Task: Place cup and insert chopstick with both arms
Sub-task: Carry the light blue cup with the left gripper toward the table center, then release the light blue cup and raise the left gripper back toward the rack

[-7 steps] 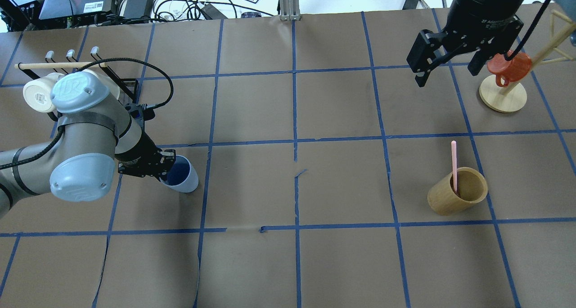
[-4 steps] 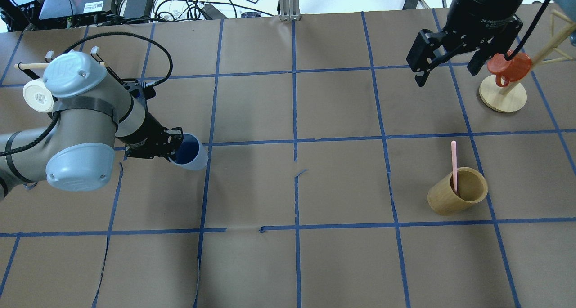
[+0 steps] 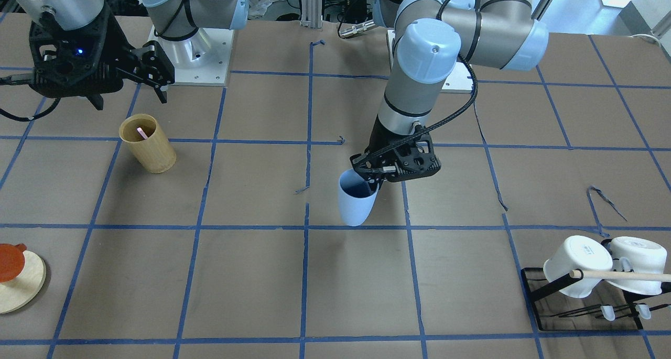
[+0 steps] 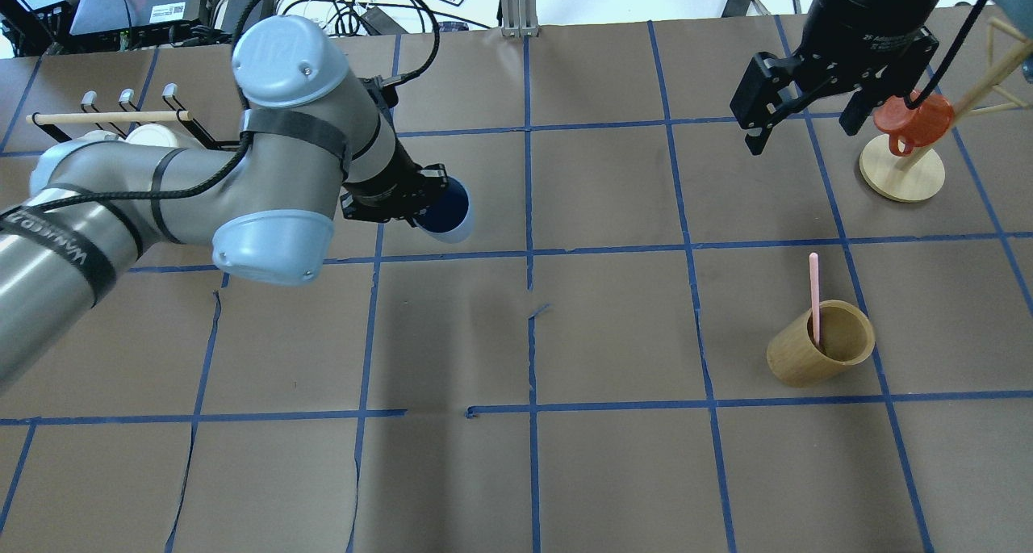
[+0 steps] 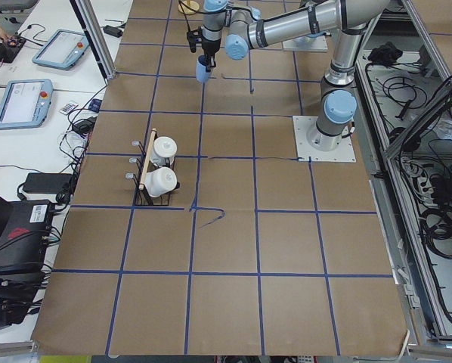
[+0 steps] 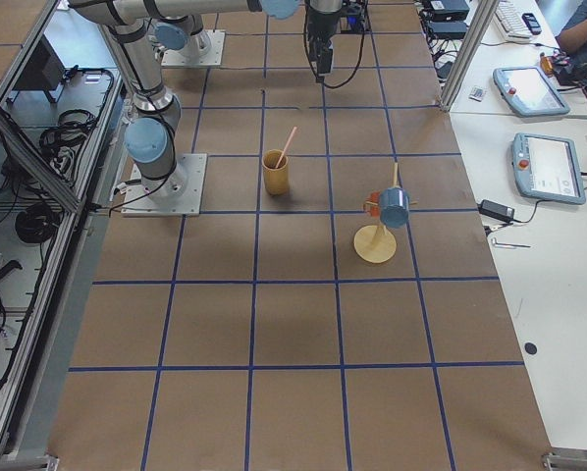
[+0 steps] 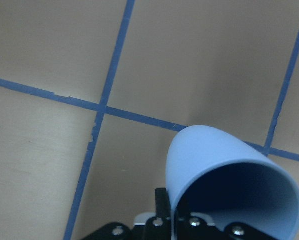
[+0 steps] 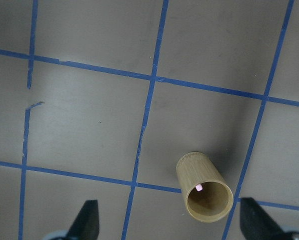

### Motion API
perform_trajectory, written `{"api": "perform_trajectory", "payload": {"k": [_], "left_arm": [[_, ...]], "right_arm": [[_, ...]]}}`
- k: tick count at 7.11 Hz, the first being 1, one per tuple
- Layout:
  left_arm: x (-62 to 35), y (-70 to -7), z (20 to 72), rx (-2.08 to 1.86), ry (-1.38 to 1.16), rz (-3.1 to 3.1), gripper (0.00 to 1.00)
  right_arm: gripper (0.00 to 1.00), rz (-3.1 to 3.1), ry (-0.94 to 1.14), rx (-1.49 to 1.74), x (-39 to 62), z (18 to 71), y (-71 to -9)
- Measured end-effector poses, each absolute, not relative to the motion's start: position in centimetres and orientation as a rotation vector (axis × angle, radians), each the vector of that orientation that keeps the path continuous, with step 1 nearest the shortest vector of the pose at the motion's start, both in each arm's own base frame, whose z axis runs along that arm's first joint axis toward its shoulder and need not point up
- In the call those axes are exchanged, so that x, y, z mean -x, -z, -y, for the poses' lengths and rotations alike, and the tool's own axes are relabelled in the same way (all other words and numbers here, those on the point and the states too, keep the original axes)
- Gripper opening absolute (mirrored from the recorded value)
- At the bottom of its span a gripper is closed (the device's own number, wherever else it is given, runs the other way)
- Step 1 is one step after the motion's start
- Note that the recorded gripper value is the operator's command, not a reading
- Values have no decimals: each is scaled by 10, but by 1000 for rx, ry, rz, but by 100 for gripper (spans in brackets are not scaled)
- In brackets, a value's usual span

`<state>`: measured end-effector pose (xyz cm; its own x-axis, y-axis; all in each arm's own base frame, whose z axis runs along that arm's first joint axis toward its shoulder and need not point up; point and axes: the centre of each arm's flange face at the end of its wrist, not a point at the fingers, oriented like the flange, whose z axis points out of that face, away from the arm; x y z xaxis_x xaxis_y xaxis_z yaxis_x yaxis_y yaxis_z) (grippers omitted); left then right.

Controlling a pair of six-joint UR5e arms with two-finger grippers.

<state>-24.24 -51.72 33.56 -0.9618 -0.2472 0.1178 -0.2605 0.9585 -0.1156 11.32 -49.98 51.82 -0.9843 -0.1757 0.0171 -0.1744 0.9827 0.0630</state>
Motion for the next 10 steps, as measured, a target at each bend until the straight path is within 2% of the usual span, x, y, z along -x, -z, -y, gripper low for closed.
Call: {"api": "perform_trajectory", "payload": {"k": [3, 6, 7, 8, 10], "left_arm": [[313, -312, 559, -384, -209, 3028, 0], [328, -273, 572, -385, -151, 3054, 1], [329, -270, 575, -381, -151, 3054, 37], [331, -267, 578, -372, -166, 3051, 68], [331, -264, 585, -360, -210, 3046, 97]], "right_arm": [[100, 3109, 81, -222, -95, 505, -519], [100, 3113, 91, -193, -85, 507, -517], [100, 3113, 92, -192, -85, 507, -517], [100, 3113, 93, -190, -85, 507, -516], [100, 3113, 95, -180, -86, 506, -516]]}}
